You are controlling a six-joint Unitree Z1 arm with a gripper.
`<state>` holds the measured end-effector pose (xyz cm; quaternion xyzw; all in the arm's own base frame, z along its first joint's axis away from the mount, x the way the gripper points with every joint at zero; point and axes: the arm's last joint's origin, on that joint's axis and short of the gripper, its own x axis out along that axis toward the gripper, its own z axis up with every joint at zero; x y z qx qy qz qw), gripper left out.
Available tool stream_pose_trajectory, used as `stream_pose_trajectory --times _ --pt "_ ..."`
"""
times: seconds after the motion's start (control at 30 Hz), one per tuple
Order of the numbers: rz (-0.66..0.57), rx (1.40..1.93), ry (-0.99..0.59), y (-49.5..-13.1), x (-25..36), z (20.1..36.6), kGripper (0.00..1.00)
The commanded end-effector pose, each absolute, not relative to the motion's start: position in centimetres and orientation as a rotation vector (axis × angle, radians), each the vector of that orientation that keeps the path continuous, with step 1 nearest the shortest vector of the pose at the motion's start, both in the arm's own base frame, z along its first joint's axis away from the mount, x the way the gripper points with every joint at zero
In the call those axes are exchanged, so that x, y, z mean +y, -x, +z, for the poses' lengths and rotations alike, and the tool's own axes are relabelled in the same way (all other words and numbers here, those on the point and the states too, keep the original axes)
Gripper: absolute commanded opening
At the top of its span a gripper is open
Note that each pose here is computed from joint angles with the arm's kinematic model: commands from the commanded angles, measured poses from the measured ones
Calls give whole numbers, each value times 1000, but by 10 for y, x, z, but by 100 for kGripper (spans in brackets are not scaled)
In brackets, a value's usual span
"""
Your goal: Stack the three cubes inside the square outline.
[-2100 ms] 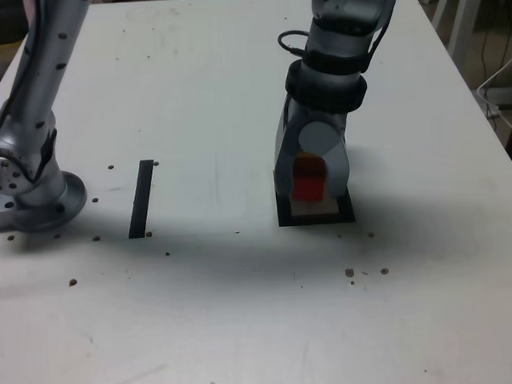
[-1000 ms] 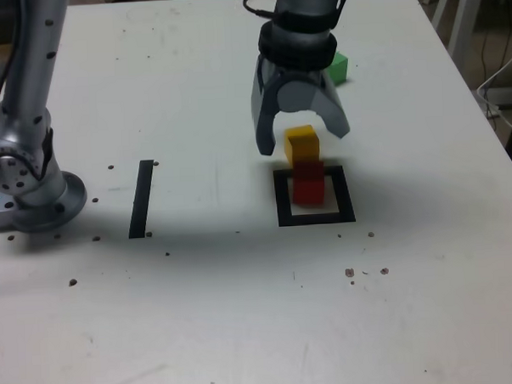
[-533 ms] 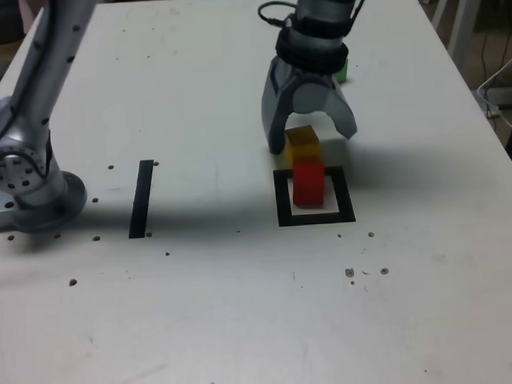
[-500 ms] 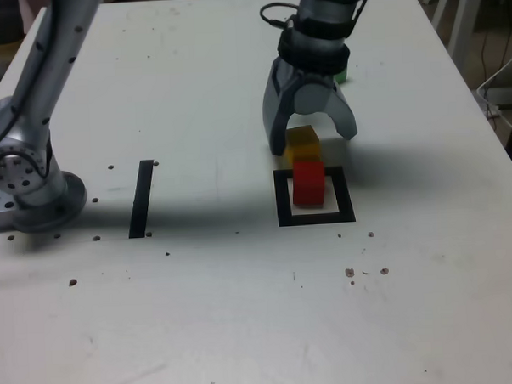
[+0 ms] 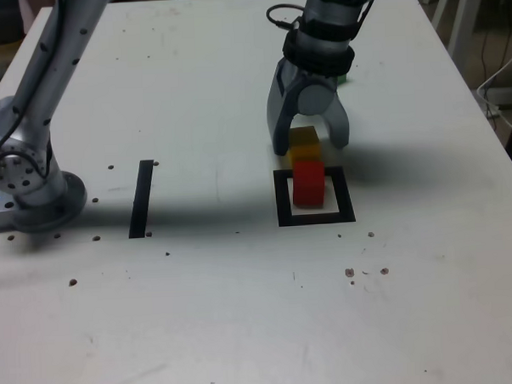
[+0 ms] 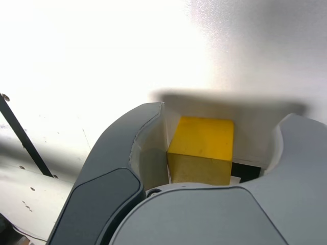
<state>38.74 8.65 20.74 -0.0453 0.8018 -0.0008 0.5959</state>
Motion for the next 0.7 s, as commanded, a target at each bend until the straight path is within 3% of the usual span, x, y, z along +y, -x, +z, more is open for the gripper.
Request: stream_pose_trajectory --times 0.0,0.43,0.67 --pt "-7 1864 104 -387 86 208 28" --pt "-11 1871 105 -384 85 209 28" --pt "-5 1846 79 -380 80 224 28"
